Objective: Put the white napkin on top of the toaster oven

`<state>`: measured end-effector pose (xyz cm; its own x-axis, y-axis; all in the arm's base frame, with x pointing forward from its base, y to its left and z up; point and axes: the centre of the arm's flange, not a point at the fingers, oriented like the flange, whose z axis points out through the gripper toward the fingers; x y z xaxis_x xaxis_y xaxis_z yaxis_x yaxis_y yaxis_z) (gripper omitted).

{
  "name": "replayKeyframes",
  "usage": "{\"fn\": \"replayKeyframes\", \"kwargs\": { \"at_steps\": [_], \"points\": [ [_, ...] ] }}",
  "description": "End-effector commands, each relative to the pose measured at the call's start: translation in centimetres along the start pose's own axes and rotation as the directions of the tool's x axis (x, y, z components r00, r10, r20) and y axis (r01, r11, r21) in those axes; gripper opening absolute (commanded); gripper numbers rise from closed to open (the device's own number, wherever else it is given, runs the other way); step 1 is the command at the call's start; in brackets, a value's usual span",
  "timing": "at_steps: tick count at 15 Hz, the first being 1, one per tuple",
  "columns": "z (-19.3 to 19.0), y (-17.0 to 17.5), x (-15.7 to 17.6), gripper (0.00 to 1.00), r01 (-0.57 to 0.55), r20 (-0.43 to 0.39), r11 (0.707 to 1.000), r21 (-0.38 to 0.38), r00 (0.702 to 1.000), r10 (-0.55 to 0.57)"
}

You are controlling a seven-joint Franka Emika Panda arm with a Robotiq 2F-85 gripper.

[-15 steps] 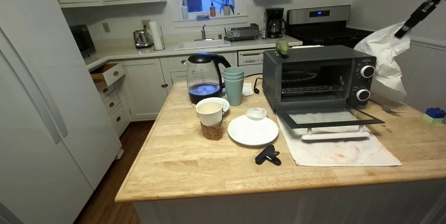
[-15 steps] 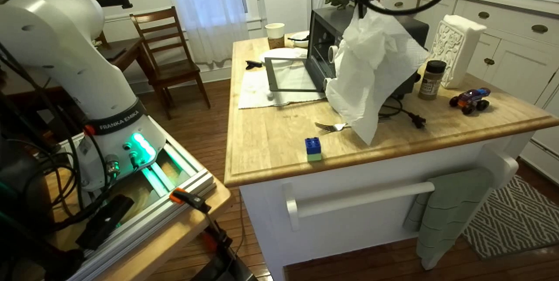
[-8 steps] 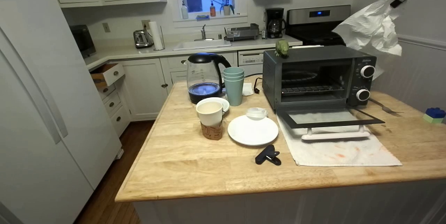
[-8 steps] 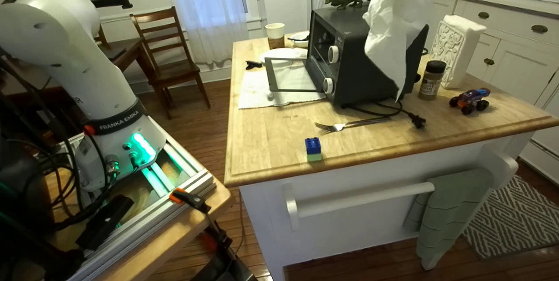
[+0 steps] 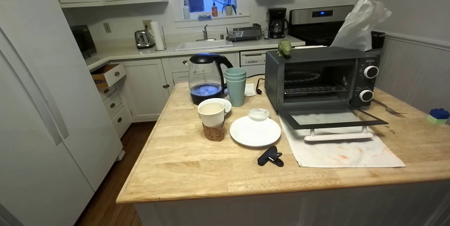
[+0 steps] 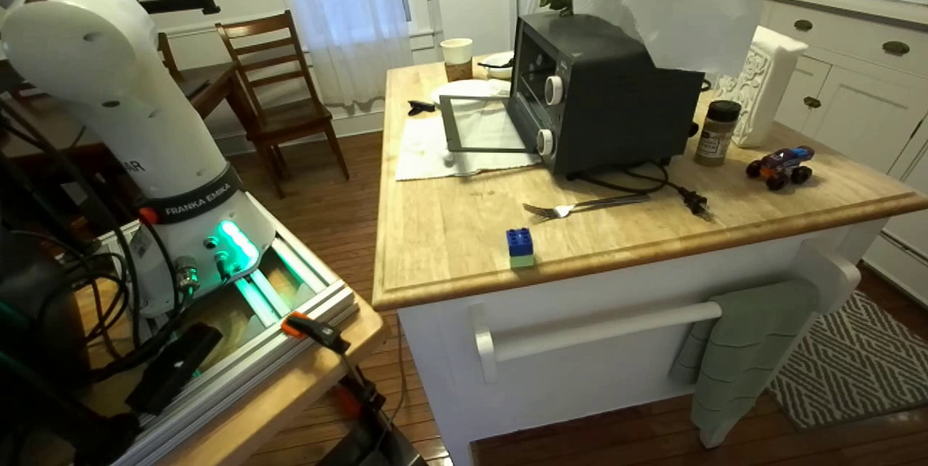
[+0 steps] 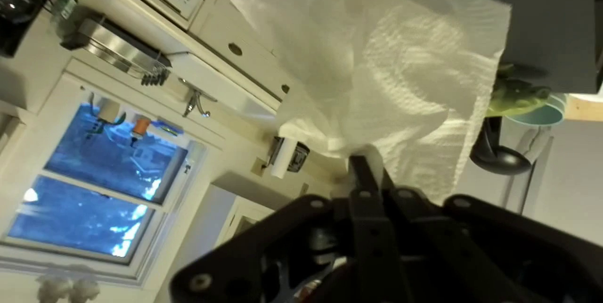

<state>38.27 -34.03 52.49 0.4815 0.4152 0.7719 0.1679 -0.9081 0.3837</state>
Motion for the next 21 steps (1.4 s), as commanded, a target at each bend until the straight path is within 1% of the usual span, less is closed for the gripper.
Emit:
{"fn": "replayKeyframes", "kwargs": {
  "at_steps": [1,4,7,10,13,16,20,21],
  "points": [
    [0.3,-3.5,-0.7,0.0,0.012,-0.09,0.996,0.088,0.996,-0.004],
    [2.4,-5.2,-1.6,0.0,0.017,-0.097,0.985,0.174,0.995,0.0],
    [4.6,-6.6,-2.4,0.0,0.055,-0.091,0.974,0.222,0.995,-0.036],
    [6.2,-7.8,-2.8,0.0,0.093,-0.083,0.956,0.278,0.994,-0.072],
    [7.7,-9.0,-2.5,0.0,0.15,-0.102,0.942,0.301,0.987,-0.124],
    [9.4,-9.6,-1.5,0.0,0.204,-0.131,0.933,0.296,0.976,-0.171],
    [11.9,-9.6,-0.2,0.0,0.238,-0.153,0.927,0.29,0.968,-0.2],
    [12.8,-9.6,0.0,0.12,0.243,-0.147,0.925,0.293,0.967,-0.207]
  ]
}}
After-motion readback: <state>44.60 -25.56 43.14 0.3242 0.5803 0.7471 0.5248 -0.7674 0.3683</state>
